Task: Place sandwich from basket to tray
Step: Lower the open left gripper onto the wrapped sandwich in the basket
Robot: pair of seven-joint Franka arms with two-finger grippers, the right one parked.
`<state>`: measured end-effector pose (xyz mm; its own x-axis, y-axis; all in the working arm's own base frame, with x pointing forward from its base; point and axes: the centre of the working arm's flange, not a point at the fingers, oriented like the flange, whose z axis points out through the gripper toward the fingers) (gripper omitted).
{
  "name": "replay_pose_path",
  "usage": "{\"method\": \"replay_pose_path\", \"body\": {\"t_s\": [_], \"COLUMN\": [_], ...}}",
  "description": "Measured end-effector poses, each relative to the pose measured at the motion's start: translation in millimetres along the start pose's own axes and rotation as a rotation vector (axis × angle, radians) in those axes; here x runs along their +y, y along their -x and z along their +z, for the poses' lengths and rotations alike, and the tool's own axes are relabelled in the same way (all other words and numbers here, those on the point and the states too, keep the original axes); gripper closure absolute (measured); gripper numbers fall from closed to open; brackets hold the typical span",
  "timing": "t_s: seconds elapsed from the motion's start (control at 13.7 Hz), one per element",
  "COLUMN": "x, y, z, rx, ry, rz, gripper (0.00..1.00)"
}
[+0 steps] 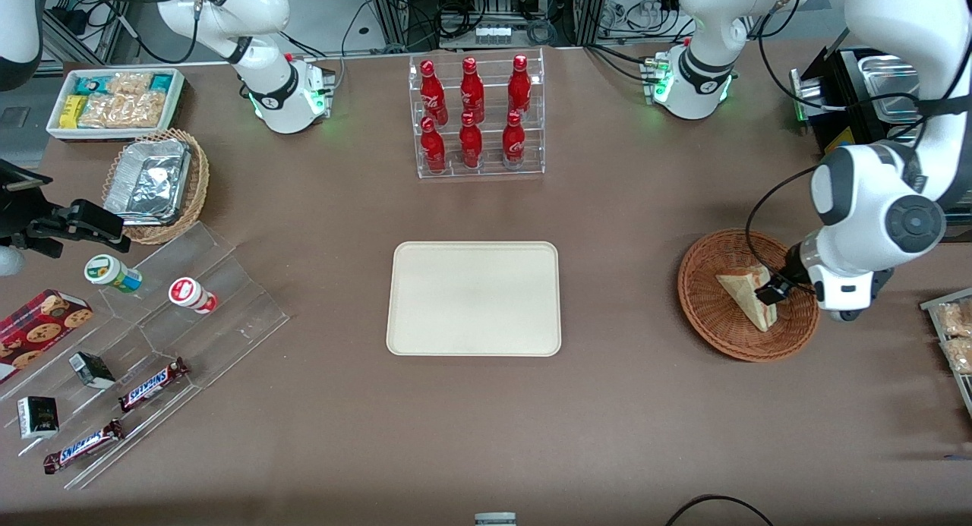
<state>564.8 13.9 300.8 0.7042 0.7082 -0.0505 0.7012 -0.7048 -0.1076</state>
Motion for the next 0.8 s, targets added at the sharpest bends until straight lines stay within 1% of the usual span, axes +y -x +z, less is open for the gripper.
{"method": "replay_pose_path", "body": {"t_s": [0.15,0.44,0.51,0.66,0.8], "x": [-5.7,-10.5,-10.1,-8.4,-5.5], "y": [9.6,17.4,17.4,17.9,15.7], "z": [23.9,49.5,52.8,55.3,50.2], "rx": [0.014,0.013,0.013,0.017,0.025], "ry": [0.012,0.005,0.0,0.0,0.006], "rz": [-0.002,0.007,0.012,0.018,0.02], "gripper": [0.0,0.0,0.07,0.32,0.53]}}
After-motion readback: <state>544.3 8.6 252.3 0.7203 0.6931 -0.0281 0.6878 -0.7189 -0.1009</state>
